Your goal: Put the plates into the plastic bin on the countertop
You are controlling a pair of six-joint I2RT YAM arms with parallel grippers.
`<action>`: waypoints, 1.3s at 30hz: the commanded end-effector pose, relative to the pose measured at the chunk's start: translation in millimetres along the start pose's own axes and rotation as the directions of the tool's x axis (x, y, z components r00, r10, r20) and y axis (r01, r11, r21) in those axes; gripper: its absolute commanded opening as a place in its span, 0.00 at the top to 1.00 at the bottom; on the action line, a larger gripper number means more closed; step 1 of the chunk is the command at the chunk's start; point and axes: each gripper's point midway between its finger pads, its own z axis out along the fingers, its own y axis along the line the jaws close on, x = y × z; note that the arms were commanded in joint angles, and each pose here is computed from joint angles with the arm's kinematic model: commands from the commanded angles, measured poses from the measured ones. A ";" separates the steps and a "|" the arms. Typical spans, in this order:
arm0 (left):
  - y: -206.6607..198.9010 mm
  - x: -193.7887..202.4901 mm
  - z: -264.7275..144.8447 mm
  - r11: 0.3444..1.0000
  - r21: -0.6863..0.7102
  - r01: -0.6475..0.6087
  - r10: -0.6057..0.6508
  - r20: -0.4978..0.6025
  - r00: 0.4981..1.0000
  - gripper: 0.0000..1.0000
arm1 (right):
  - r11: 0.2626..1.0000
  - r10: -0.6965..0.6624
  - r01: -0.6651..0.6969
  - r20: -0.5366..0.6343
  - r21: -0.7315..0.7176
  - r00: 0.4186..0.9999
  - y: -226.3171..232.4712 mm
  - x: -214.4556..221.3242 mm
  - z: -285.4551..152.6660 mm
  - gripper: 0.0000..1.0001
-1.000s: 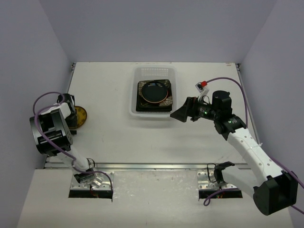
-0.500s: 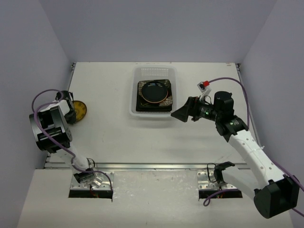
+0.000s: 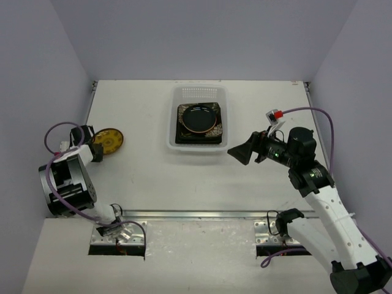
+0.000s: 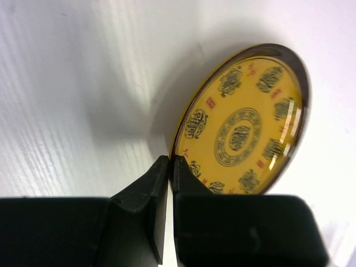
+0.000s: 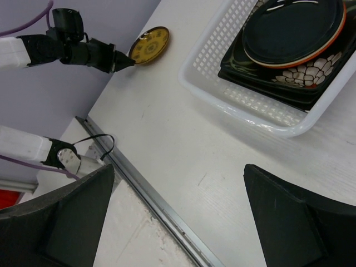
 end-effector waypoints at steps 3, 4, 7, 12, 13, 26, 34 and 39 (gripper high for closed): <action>-81.4 -10.1 -47.6 0.919 0.390 -0.057 0.066 -0.008 0.998 1.00 | 0.996 -0.073 0.069 0.066 0.059 0.995 1.0 -18.1 -15.0 0.01; -90.2 -11.7 -57.8 0.899 0.433 -0.064 0.073 -0.004 0.997 1.00 | 0.995 -0.074 0.070 0.067 0.066 0.995 1.3 -19.3 -16.6 0.01; -109.5 -20.5 -89.9 0.848 0.521 -0.095 0.093 0.030 0.995 1.00 | 0.995 -0.068 0.062 0.068 0.081 0.995 -0.6 -18.3 -18.5 0.01; -141.5 -11.3 -131.9 0.742 0.655 -0.146 0.179 0.017 0.984 1.00 | 0.992 -0.046 0.037 0.071 0.124 0.996 -11.3 -14.2 -16.6 0.01; -151.0 0.4 -142.9 0.699 0.698 -0.154 0.221 -0.007 0.975 1.00 | 0.991 -0.040 0.031 0.070 0.128 0.997 -12.9 -13.4 -15.6 0.01; -239.1 221.3 -218.7 0.385 0.872 -0.302 0.682 -0.048 0.730 1.00 | 0.950 0.003 -0.029 0.082 0.310 0.997 -45.8 -8.1 -23.3 0.01; -245.9 273.8 -183.6 0.382 0.836 -0.394 0.783 -0.067 0.618 1.00 | 0.933 -0.020 -0.009 0.075 0.359 0.997 -52.3 -4.9 -32.4 0.01; -235.7 282.9 -178.5 0.372 0.830 -0.415 0.807 -0.068 0.587 0.98 | 0.933 -0.026 0.000 0.066 0.361 0.997 -52.7 -2.7 -33.9 0.01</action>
